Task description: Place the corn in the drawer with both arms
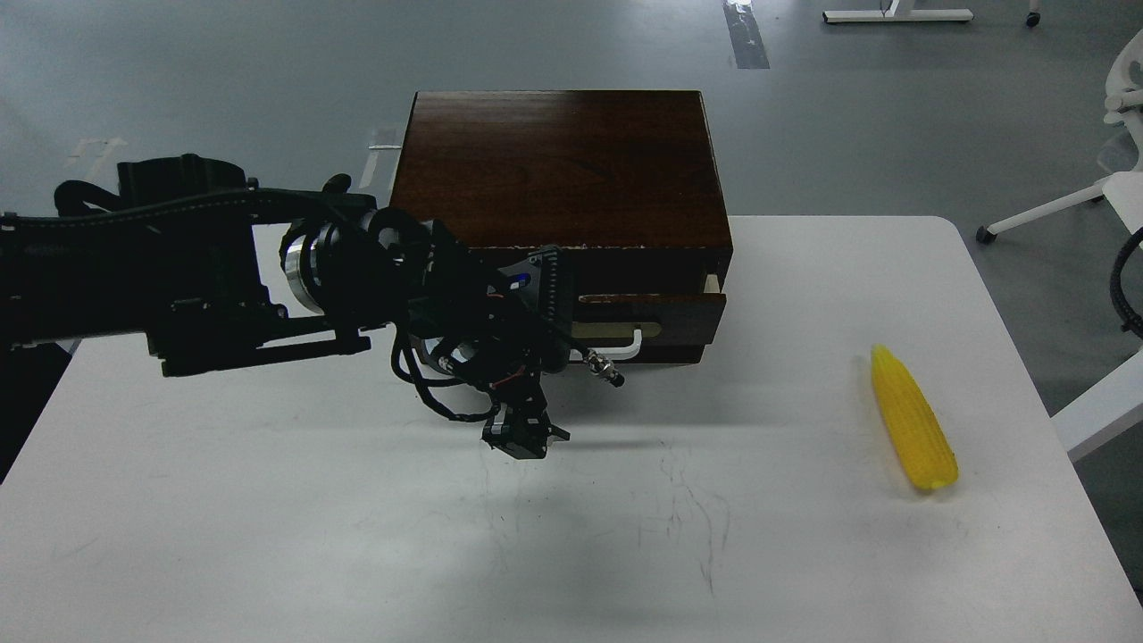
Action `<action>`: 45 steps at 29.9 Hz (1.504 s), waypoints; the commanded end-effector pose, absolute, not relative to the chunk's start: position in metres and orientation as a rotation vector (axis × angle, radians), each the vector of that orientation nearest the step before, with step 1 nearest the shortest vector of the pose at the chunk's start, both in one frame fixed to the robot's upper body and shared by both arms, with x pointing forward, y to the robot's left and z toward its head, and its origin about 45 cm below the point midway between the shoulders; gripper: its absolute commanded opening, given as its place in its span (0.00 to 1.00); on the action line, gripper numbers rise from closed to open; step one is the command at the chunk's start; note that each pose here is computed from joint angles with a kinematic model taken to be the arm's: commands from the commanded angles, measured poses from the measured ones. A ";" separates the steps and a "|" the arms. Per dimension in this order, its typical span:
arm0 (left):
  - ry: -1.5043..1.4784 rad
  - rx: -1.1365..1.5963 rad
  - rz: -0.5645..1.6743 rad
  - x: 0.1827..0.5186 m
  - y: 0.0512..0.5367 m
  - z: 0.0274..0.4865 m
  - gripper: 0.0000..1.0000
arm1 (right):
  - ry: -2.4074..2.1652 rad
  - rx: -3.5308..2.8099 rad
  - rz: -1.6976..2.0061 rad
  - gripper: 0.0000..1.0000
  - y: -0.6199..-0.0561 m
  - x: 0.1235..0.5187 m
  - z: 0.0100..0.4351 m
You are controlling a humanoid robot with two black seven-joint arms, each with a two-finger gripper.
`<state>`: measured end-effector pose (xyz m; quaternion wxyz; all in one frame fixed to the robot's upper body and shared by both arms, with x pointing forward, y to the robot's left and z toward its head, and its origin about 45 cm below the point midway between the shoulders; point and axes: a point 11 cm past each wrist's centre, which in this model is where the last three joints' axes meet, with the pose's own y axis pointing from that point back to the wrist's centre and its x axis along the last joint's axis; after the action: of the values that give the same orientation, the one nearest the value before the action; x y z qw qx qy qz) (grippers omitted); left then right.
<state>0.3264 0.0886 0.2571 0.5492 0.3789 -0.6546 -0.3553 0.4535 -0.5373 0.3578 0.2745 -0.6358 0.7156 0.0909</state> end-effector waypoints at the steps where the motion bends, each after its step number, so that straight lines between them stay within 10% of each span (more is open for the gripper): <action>1: -1.550 0.892 -0.841 0.325 0.088 0.257 0.97 | 1.923 -1.710 0.243 1.00 -0.537 0.454 0.359; 35: -1.567 0.795 -0.872 0.298 0.080 0.269 0.97 | 1.928 -1.708 0.243 1.00 -0.539 0.453 0.358; 45: -1.374 0.524 -0.418 0.315 0.065 0.379 0.98 | 2.013 -1.762 0.187 1.00 -0.557 0.441 0.367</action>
<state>0.3115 0.0668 0.3431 0.6551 0.2843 -0.6531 -0.2521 0.4446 -0.5523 0.3661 0.2566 -0.6341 0.7255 0.0758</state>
